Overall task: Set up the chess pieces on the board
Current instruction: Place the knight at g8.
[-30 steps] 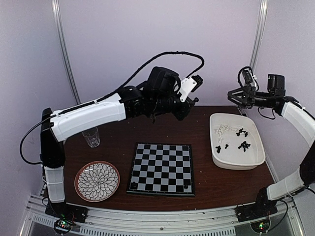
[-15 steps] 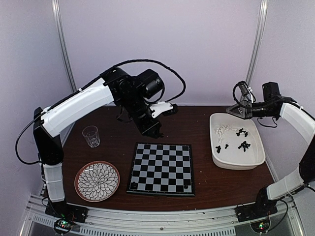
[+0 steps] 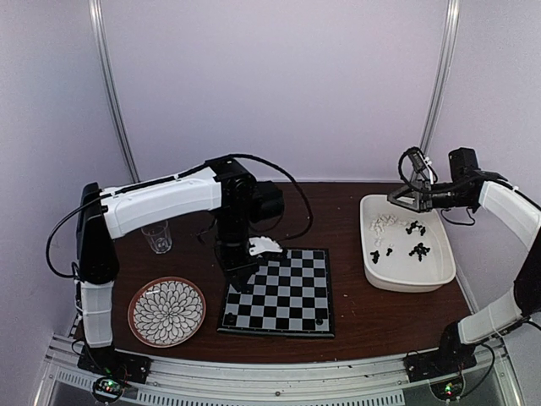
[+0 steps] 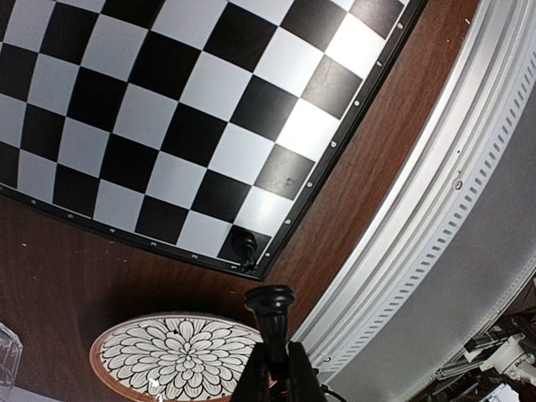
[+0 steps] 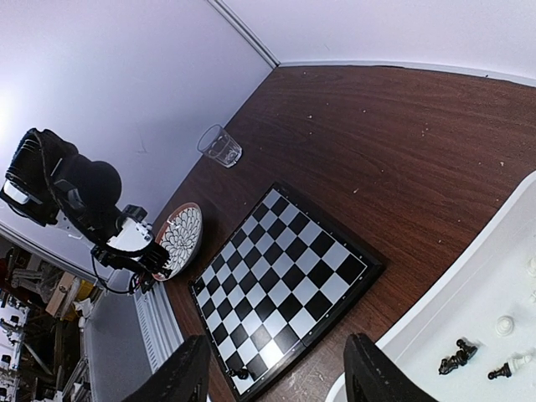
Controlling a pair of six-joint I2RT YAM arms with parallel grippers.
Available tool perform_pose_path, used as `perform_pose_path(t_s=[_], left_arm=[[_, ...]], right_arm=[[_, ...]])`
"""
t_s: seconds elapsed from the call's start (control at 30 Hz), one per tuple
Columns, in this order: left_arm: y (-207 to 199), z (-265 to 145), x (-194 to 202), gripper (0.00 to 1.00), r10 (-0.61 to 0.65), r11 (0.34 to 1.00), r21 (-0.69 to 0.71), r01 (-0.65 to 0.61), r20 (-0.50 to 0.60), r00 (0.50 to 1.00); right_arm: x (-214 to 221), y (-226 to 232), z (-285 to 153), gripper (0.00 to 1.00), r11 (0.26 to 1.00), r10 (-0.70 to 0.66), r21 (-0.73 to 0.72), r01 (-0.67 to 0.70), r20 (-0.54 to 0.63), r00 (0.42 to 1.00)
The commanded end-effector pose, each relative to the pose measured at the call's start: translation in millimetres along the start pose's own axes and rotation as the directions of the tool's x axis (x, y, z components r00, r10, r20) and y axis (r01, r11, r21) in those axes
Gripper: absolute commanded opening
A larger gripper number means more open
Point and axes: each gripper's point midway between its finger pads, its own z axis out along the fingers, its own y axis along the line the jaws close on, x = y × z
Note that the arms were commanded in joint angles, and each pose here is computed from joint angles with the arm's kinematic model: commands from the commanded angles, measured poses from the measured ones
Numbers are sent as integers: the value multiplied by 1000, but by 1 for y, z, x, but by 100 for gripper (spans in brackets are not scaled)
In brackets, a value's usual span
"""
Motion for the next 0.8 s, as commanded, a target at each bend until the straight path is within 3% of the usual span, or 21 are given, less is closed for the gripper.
perform_pose_path(t_s=[0.0, 0.4, 0.77], left_arm=[[-13, 15, 6, 0, -1, 999, 51, 5, -70, 998], [-28, 65, 14, 0, 18, 999, 49, -7, -239, 971], [-5, 79, 17, 0, -24, 997, -80, -1, -303, 953]], right_arm=[[-3, 4, -4, 58, 999, -39, 7, 39, 22, 999], [-3, 5, -3, 57, 999, -32, -1, 32, 25, 999], [-3, 7, -4, 57, 999, -32, -5, 32, 28, 999]])
